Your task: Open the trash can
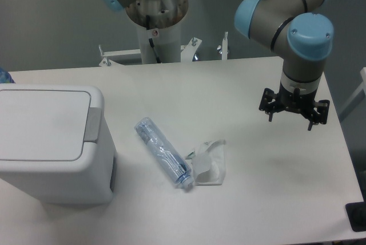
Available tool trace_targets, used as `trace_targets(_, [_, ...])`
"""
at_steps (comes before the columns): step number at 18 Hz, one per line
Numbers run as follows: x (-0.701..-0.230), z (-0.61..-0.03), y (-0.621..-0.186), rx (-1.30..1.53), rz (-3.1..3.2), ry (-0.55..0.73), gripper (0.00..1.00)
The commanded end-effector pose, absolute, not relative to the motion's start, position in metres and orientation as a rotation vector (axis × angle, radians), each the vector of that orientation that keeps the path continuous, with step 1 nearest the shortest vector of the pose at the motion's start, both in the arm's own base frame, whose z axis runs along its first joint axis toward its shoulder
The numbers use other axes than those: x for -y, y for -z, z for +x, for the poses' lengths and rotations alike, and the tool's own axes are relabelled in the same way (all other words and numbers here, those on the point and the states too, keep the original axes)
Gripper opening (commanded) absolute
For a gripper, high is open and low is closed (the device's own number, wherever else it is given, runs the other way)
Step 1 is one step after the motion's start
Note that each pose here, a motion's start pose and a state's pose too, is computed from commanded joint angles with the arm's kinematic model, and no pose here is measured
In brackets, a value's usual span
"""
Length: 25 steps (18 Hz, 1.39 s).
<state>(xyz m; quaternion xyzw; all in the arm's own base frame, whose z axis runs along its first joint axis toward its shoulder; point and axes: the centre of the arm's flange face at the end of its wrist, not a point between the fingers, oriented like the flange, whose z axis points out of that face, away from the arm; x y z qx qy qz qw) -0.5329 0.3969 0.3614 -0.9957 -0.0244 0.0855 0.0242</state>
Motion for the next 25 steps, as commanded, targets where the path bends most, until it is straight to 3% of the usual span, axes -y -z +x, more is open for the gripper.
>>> trace_targets(18, [-0.400, -0.530, -0.362, 0.080, -3.077, -0.265, 1.00])
trace_targets(25, [-0.392, -0.497, -0.352, 0.104, -3.058, -0.186, 1.00])
